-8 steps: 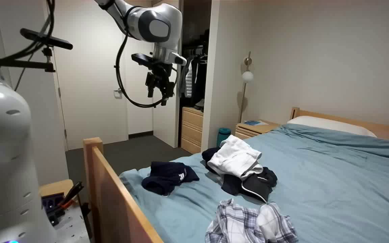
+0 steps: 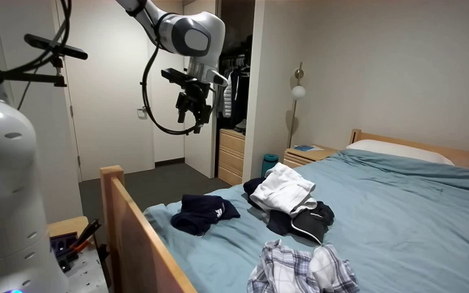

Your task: Move the black cloth to the right

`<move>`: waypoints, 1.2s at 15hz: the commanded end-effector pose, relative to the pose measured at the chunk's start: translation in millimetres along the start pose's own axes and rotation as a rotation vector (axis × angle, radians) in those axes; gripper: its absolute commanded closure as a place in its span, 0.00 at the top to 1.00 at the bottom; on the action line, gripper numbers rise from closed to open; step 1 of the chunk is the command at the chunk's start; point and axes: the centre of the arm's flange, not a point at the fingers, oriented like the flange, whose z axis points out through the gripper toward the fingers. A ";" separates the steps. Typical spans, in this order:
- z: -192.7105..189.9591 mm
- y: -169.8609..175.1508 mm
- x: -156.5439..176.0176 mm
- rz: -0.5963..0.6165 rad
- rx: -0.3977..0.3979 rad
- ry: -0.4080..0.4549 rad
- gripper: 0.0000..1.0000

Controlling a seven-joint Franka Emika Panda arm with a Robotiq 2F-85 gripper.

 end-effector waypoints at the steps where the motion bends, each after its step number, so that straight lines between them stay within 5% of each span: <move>1: 0.0 -0.7 -0.1 -0.001 0.000 0.000 1.00; 5: 0.1 5.9 12.0 -0.018 0.005 0.016 1.00; 6: 9.9 28.9 40.2 -0.006 0.109 0.036 1.00; 9: 39.7 72.5 77.2 0.110 0.225 0.058 1.00; 15: 90.3 127.8 117.1 0.232 0.255 -0.107 1.00; 18: 103.1 118.4 124.6 0.123 0.250 -0.265 1.00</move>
